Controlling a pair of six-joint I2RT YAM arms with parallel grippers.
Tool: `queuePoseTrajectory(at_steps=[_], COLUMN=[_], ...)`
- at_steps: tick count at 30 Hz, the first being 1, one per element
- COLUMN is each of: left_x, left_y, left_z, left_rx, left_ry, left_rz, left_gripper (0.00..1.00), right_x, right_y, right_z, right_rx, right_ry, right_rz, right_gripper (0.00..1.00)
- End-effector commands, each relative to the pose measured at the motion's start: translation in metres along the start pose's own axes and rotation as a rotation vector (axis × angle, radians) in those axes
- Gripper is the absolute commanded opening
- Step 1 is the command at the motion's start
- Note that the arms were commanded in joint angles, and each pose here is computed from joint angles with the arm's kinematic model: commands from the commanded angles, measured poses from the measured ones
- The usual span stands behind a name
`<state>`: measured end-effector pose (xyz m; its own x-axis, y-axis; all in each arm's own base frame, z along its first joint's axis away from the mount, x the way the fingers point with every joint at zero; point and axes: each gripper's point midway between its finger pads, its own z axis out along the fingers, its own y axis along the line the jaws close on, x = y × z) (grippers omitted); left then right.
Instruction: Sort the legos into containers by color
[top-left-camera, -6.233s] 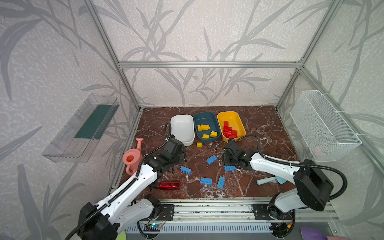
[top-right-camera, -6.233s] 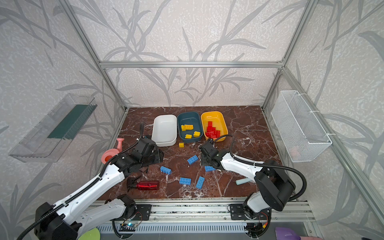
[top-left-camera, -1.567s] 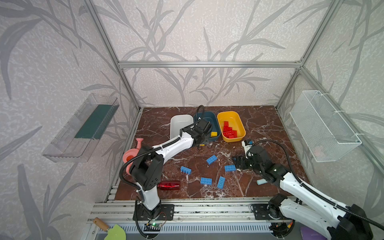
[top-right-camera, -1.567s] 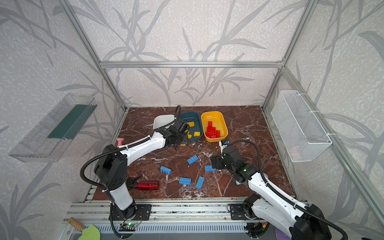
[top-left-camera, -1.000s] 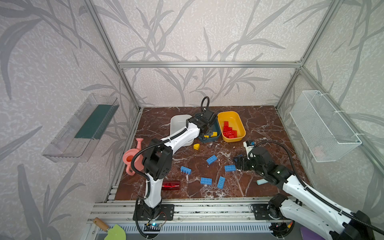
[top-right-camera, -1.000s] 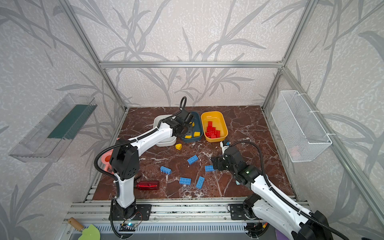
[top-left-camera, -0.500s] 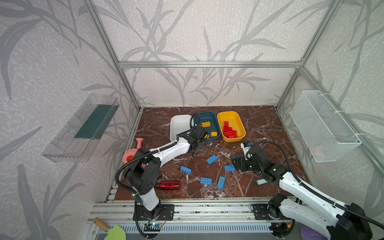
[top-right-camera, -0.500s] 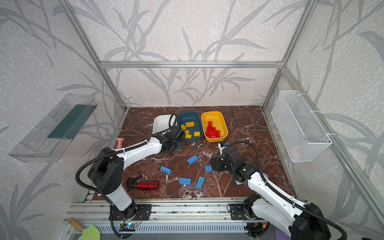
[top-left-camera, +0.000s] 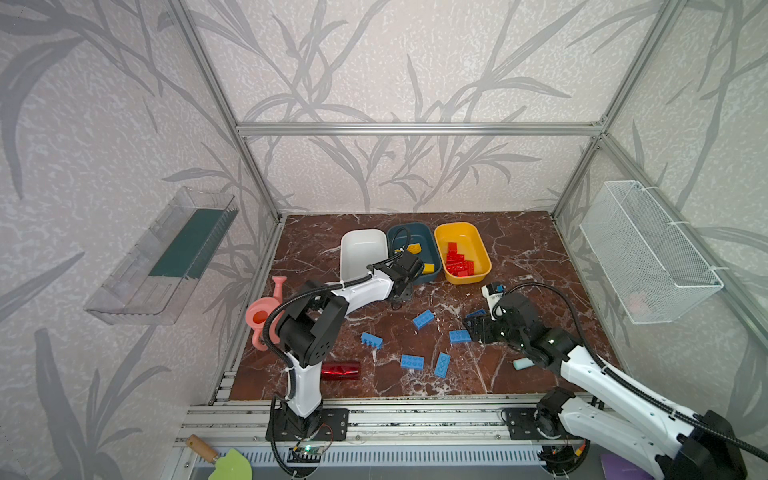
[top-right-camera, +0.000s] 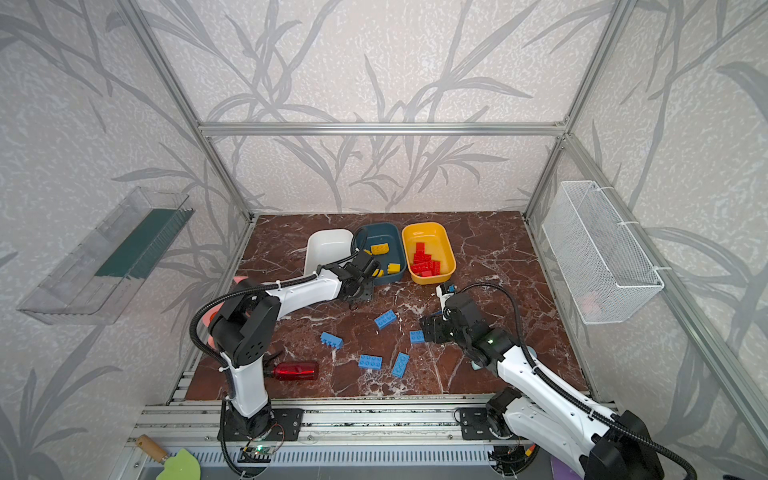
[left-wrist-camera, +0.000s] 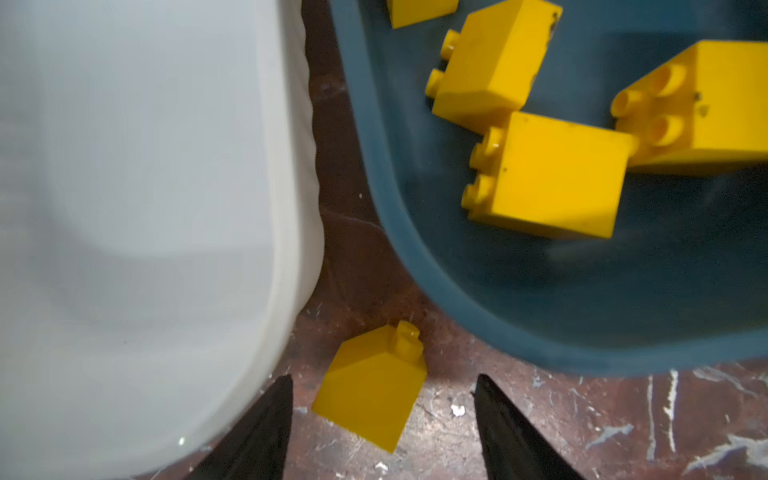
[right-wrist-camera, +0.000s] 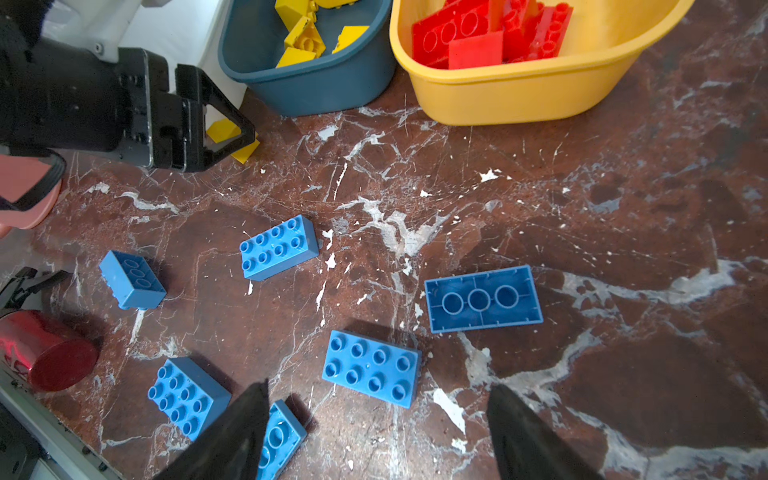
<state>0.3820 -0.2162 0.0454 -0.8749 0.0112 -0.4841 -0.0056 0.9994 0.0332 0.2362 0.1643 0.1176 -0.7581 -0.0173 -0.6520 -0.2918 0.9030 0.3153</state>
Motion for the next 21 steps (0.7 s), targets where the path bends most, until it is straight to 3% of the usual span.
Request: queuePoseTrajectory(at_steps=[1,5,11,21], left_x=[-0.010,-0.009,-0.006,-0.006], left_y=[0.001,-0.002,-0.004,-0.005], left_z=[0.008,0.015,0.017,-0.005], left_rx=[-0.026,-0.023,-0.013,0.032], left_ry=[-0.022,-0.011,-0.005,-0.022], left_rz=[0.017,0.020,0.010,-0.020], left_gripper=[0.68,0.62,0.46,0.35], right_x=[-0.004,-0.006,-0.007,-0.008], right_y=[0.001,0.002,0.003,0.004], right_z=[-0.003,-0.005,-0.006,-0.007], right_rx=[0.007,0.006,0.006,-0.001], right_ry=[-0.003,-0.003,-0.006,-0.007], right_rz=[-0.012,-0.017,-0.021,-0.020], right_gripper=[0.83,0.83,0.83,0.83])
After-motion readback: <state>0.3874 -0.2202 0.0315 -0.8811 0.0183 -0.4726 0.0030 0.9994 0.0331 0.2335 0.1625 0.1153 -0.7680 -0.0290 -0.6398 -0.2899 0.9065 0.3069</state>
